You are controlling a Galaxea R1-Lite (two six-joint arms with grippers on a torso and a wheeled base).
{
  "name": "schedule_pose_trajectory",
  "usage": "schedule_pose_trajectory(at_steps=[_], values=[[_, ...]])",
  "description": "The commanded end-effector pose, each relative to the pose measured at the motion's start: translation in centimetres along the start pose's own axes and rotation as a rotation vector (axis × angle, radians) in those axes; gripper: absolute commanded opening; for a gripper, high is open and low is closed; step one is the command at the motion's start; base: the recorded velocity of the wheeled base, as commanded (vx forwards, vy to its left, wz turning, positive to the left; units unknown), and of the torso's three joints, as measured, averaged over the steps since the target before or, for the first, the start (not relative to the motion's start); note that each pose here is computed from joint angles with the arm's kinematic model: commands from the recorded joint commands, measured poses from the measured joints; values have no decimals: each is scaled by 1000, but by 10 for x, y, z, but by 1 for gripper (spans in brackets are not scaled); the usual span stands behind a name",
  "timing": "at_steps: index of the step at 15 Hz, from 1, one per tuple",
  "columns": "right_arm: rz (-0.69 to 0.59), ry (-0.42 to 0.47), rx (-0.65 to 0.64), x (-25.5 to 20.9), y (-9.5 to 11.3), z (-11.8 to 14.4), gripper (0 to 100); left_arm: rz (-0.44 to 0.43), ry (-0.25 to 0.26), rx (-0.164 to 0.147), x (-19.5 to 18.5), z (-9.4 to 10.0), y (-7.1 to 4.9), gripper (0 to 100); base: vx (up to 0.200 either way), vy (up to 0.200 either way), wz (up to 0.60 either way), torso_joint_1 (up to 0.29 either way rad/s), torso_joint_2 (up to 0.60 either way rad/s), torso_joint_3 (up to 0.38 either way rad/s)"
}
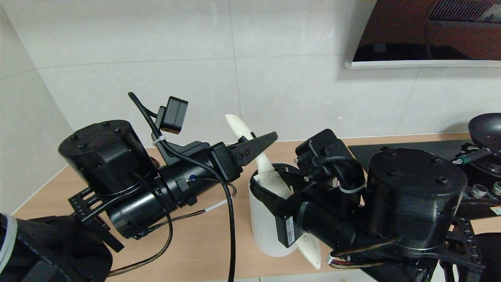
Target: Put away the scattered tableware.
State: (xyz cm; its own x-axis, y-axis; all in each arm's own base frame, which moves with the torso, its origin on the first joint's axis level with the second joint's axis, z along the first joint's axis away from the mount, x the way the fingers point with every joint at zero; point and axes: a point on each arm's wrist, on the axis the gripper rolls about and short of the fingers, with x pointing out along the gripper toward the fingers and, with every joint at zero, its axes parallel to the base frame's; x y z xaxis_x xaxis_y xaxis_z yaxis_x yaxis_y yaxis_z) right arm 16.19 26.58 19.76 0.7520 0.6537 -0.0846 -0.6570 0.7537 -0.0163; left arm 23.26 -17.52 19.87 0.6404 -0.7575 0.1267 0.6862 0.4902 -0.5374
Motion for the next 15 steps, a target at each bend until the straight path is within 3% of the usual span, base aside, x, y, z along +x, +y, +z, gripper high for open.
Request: schedule_pose_trajectory(at_steps=[1, 13, 14, 15], values=[[1, 4, -2, 0, 0, -1, 0, 0, -3, 0, -1, 1, -1, 0, 0, 0, 0, 0, 0, 0], [-23, -14, 4, 1, 0, 1, 0, -8, -7, 3, -1, 2, -2, 0, 0, 0, 0, 0, 0, 0], [-23, -18, 6, 1, 0, 2, 100, -10, -9, 4, -2, 3, -2, 0, 0, 0, 0, 0, 0, 0], [-23, -18, 6, 1, 0, 2, 100, -12, -9, 5, -2, 3, -3, 0, 0, 0, 0, 0, 0, 0]])
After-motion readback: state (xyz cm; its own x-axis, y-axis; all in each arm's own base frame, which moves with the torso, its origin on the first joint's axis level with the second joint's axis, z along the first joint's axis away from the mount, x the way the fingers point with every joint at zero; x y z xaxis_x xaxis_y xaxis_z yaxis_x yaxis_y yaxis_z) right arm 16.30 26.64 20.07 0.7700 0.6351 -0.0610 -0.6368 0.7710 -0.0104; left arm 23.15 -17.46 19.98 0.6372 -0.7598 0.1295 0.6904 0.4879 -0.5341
